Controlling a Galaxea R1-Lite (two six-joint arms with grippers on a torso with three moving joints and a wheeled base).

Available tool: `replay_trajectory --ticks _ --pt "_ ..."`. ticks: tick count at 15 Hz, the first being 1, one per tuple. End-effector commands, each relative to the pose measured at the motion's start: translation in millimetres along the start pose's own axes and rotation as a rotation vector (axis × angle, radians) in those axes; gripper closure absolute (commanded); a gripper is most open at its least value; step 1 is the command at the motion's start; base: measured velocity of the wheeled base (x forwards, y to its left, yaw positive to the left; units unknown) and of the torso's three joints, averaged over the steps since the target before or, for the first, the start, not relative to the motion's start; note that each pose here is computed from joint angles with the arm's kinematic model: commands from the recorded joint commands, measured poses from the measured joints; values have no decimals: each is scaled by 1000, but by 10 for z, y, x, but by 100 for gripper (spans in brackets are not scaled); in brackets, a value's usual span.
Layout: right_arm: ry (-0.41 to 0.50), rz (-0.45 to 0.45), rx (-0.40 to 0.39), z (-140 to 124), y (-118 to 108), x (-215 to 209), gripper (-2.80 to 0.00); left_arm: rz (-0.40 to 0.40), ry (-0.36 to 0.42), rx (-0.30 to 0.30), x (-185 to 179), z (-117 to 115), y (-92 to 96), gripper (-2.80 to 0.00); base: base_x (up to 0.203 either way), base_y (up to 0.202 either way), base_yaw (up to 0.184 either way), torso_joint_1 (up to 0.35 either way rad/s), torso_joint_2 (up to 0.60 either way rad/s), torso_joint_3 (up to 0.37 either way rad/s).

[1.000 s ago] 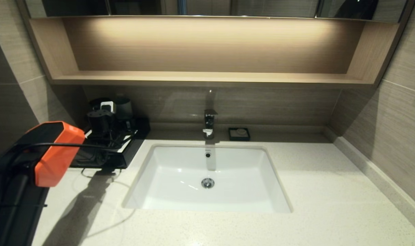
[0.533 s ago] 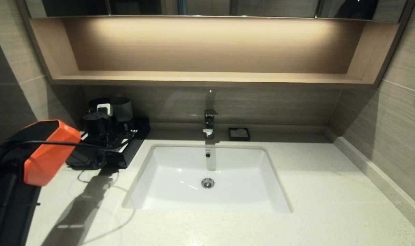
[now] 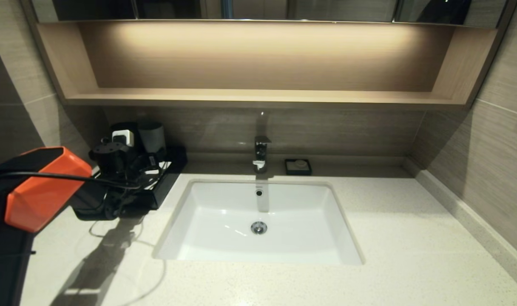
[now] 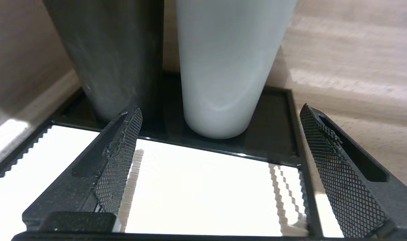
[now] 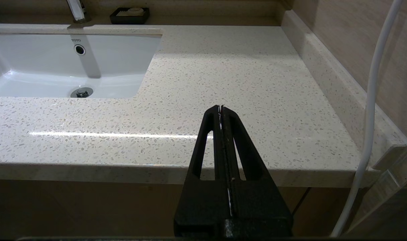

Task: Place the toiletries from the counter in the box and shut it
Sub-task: Place the cup on the storage box

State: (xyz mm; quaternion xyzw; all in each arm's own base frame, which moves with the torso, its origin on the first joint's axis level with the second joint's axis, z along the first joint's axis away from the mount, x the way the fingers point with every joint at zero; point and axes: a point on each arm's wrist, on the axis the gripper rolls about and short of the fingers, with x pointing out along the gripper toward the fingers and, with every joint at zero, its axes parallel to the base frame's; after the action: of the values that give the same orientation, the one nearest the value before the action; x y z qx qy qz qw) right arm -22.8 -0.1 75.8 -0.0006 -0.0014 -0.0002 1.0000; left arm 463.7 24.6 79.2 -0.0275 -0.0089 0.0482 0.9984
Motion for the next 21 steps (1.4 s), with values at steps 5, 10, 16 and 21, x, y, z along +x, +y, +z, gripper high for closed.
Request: replay_trajectory --ticks 5,10,16,21 --pt "-1 0 0 -3 0 0 0 -23 -2 -2 -109 75 -98 0 0 0 0 0 0 0" --pt "-1 0 0 -2 0 -1 0 -36 10 0 -67 -14 -151 0 0 0 0 0 0 0" --pt "0 0 0 -4 0 0 0 -35 -5 0 62 -99 -160 0 0 0 0 0 0 0" --pt "-1 0 0 -3 0 0 0 -35 -27 4 187 -135 -164 0 0 0 0 0 0 0"
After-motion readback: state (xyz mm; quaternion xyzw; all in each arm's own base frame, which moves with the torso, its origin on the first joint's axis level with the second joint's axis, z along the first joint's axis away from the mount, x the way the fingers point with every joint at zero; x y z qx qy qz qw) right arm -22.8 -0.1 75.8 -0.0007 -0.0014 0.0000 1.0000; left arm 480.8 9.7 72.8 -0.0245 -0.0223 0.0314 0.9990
